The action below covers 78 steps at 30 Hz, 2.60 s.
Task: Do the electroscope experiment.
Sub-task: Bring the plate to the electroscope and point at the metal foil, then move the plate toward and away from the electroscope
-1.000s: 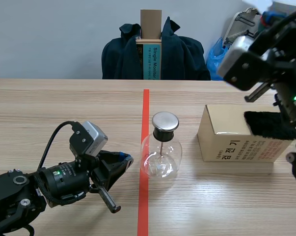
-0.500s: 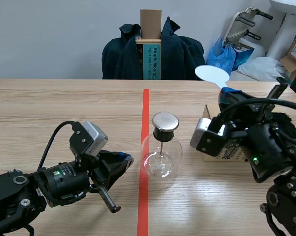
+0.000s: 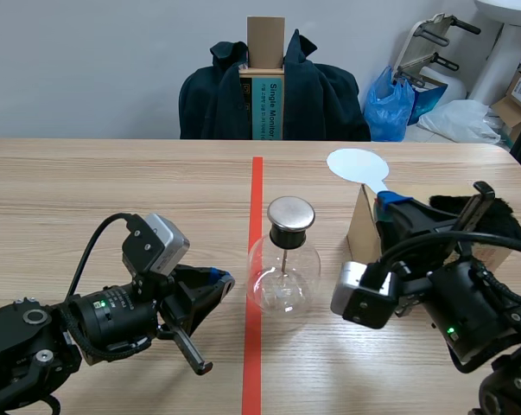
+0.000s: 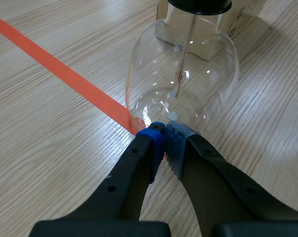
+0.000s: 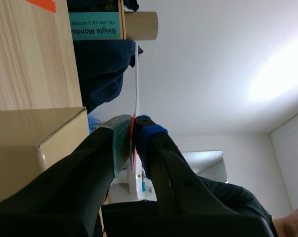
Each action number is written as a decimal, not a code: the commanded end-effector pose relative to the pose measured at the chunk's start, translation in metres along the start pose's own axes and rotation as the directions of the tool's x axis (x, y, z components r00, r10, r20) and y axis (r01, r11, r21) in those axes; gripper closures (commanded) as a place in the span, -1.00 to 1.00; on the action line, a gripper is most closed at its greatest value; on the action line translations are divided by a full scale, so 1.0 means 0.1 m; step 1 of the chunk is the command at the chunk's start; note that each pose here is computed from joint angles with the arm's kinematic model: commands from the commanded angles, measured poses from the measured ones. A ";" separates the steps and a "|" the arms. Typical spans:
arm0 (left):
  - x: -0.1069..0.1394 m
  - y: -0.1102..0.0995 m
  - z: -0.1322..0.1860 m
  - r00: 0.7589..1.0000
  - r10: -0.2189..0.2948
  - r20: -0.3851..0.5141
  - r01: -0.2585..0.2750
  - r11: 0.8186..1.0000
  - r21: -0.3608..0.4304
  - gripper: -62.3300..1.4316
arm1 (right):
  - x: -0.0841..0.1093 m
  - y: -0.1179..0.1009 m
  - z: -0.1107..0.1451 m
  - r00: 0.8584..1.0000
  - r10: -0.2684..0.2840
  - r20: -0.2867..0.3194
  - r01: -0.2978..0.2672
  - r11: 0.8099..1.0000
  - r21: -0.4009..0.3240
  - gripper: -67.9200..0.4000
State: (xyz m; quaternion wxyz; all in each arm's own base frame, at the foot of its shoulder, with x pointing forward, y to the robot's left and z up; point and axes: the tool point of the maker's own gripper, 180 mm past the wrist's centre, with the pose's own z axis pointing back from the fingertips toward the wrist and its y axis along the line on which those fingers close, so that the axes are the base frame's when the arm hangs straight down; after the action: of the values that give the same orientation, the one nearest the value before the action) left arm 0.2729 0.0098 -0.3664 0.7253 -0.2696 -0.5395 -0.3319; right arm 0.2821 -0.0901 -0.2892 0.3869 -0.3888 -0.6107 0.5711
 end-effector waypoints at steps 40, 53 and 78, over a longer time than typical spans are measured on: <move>0.15 0.00 -0.03 0.999 -0.002 0.050 0.002 1.000 -0.003 0.87 | 0.59 -0.09 0.15 0.940 0.051 0.338 -0.035 0.998 -0.052 0.97; 0.15 0.00 -0.03 0.999 -0.002 0.050 0.002 1.000 -0.003 0.87 | 0.67 -0.09 0.18 0.922 0.052 0.384 -0.035 0.998 -0.051 0.97; 0.15 0.00 -0.03 0.999 -0.002 0.049 0.003 1.000 -0.003 0.87 | 0.36 -0.03 0.16 0.981 0.028 0.192 -0.024 0.999 -0.026 0.97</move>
State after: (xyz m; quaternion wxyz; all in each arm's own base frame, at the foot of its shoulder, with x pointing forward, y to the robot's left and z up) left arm 0.2729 0.0098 -0.3664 0.7252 -0.2696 -0.5397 -0.3318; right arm 0.2500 -0.0584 -0.2944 0.3217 -0.3289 -0.6448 0.6104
